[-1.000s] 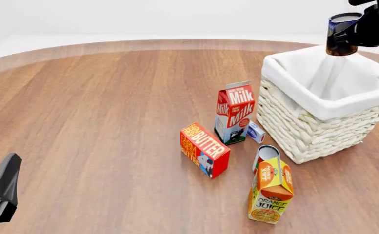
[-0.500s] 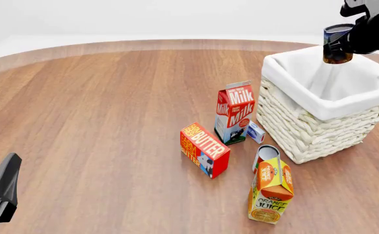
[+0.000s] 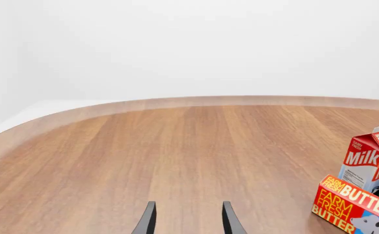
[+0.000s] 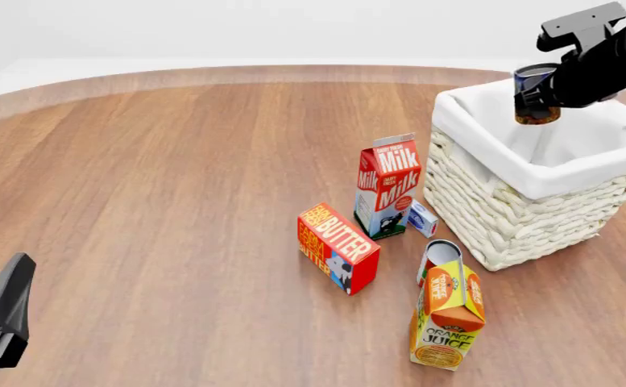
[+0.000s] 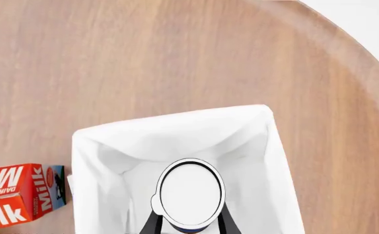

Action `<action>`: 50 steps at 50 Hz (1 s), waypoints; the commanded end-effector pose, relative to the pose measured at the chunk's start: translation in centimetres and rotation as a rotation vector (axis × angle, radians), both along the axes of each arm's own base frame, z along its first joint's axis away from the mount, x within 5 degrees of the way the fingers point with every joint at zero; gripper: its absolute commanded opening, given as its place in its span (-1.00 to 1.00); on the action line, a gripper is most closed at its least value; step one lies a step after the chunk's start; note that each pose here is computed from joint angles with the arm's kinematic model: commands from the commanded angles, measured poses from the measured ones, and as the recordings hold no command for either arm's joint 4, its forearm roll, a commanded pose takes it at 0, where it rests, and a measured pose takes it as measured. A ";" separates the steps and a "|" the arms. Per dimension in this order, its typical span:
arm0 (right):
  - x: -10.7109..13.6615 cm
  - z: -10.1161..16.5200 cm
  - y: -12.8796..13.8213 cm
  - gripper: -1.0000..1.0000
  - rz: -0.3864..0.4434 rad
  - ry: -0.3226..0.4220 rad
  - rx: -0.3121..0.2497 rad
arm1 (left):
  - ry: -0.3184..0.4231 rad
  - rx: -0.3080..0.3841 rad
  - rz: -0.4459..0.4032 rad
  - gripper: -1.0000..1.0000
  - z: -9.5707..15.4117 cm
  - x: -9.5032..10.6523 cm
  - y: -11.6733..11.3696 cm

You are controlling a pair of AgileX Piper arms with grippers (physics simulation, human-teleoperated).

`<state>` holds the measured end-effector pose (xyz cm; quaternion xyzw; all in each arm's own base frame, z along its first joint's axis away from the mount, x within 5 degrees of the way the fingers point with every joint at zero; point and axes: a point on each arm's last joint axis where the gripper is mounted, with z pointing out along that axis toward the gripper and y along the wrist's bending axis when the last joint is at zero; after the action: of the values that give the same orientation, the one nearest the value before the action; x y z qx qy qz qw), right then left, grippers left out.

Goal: Pick up the alphabet soup, and put it in the basket.

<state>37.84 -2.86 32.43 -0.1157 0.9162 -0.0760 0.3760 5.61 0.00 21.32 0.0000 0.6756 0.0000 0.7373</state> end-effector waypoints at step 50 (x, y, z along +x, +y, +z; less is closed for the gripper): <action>0.6 -4.9 -1.7 -1.00 0.000 0.125 -0.028 | 0.000 0.000 0.000 1.00 0.0 0.0 0.0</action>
<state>38.52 -4.43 27.75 -0.1323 0.9354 -0.0821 0.3174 5.61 0.00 21.32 0.0000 0.6756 0.0000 0.7373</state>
